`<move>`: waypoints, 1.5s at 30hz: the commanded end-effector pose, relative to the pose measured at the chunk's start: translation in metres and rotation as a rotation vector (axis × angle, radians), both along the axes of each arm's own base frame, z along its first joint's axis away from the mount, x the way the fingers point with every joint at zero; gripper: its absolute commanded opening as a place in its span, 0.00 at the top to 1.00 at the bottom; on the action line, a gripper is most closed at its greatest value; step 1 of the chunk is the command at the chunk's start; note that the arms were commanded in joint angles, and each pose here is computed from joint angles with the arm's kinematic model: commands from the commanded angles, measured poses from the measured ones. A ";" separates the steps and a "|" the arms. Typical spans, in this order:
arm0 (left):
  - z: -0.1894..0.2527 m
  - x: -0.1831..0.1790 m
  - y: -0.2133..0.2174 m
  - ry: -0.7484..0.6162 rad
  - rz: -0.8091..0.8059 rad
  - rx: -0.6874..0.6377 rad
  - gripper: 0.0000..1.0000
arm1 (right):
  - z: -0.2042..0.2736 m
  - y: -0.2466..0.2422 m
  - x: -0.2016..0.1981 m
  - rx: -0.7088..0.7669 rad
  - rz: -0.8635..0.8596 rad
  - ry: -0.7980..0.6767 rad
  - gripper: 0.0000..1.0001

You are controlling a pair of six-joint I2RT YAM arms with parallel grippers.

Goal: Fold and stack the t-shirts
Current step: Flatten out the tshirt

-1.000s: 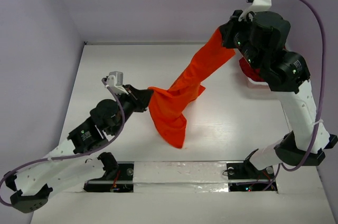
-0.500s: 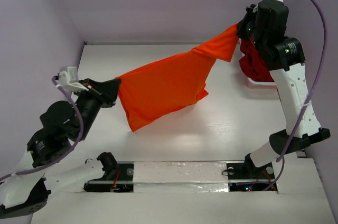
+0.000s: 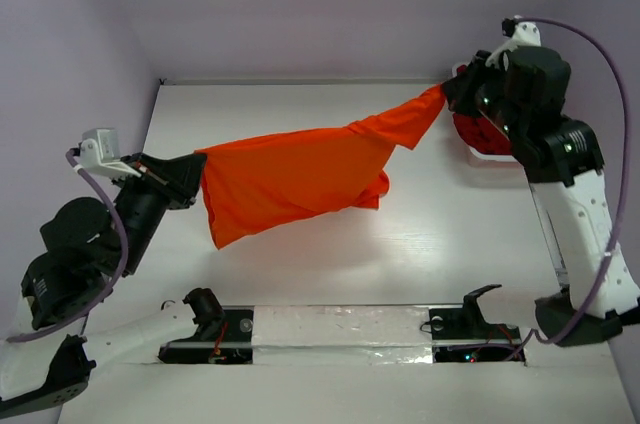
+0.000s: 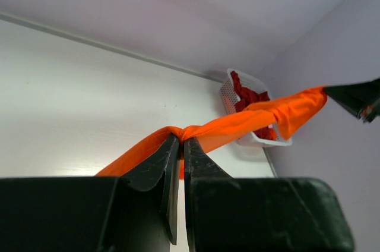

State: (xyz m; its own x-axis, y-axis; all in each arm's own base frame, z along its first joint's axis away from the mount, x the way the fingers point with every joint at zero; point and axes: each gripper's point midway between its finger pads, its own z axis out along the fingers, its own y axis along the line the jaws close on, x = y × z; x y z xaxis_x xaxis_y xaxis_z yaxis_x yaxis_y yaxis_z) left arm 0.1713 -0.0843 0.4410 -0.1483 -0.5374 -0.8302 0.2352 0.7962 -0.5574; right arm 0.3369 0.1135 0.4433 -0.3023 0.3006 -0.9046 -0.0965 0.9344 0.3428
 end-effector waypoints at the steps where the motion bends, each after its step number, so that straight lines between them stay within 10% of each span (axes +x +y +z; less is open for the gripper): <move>1: 0.029 -0.012 0.015 -0.050 -0.007 -0.087 1.00 | 0.025 0.000 -0.029 0.061 0.060 -0.103 1.00; 16: 0.092 -0.073 0.012 -0.238 -0.327 -0.222 1.00 | 0.111 -0.005 -0.263 0.173 0.510 -0.534 1.00; 30: 0.150 -0.143 0.032 -0.404 -0.587 -0.409 1.00 | 0.140 0.001 -0.372 0.231 0.800 -0.723 1.00; 45: 0.108 -0.062 0.017 -0.222 -0.260 -0.244 1.00 | 0.091 0.024 -0.208 0.188 0.560 -0.415 1.00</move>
